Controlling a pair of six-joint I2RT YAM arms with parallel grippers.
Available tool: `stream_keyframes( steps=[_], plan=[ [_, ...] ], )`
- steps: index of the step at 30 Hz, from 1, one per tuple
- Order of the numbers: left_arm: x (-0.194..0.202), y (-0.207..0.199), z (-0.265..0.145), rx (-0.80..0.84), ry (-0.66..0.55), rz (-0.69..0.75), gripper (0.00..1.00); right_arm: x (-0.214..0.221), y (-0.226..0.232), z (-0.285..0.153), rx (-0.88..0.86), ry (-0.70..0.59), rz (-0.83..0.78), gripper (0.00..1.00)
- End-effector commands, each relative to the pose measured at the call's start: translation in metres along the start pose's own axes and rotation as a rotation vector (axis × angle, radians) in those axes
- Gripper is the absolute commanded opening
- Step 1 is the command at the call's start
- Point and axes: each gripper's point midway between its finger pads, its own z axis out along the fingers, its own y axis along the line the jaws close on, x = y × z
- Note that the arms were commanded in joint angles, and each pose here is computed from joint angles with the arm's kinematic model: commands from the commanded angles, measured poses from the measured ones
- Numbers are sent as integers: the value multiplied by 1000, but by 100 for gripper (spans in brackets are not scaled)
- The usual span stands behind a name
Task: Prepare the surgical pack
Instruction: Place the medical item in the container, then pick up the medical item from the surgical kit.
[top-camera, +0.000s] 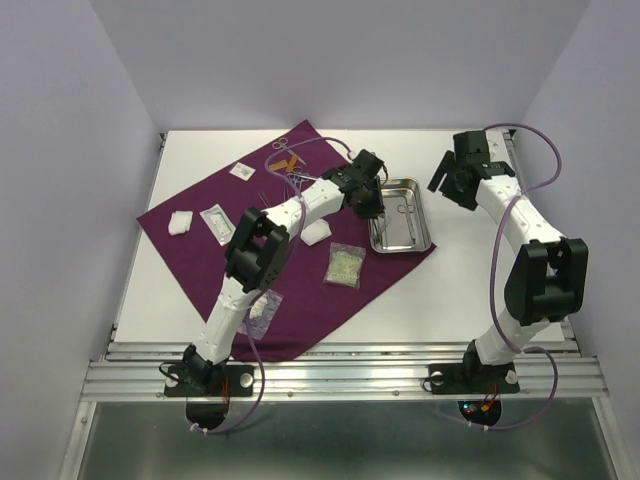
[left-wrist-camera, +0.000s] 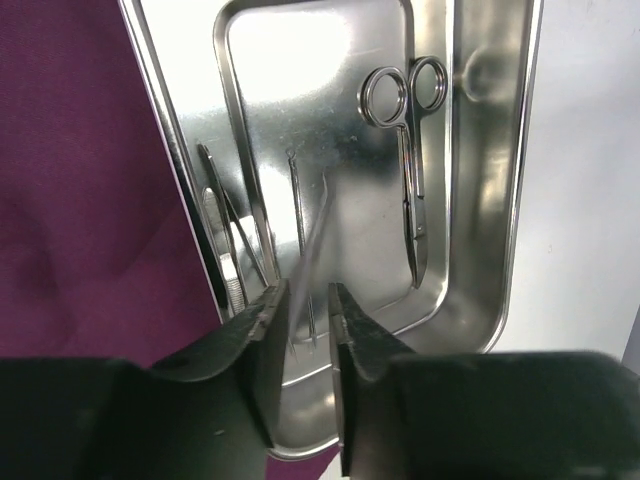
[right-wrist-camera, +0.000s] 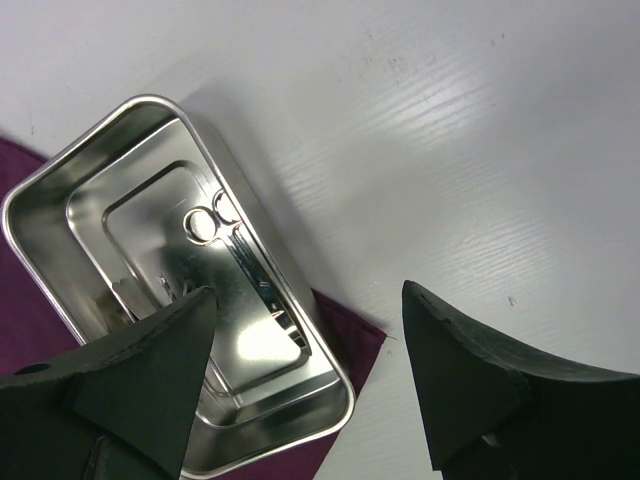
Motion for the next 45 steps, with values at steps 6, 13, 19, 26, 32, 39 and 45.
stream_keyframes(
  steps=[6,13,19,26,32,39,45],
  plan=[
    [-28,-31,-46,64,-102,19,44,-13,7,-7,-28,-50,22,79],
    [-50,-20,-84,-3,-208,47,39,-10,9,-6,-45,-39,26,79],
    [-71,48,-113,-177,-304,-26,38,-8,13,-9,-75,-38,28,79],
    [-86,166,-124,-352,-272,-170,57,-6,18,-12,-112,-26,7,80],
    [-93,235,-117,-490,-253,-219,61,-5,22,-16,-147,-26,-7,79],
    [-93,272,-99,-560,-220,-243,60,1,19,-14,-143,-18,-19,79],
    [-87,285,-82,-601,-180,-243,54,2,17,-11,-132,-17,-25,79]
  ],
)
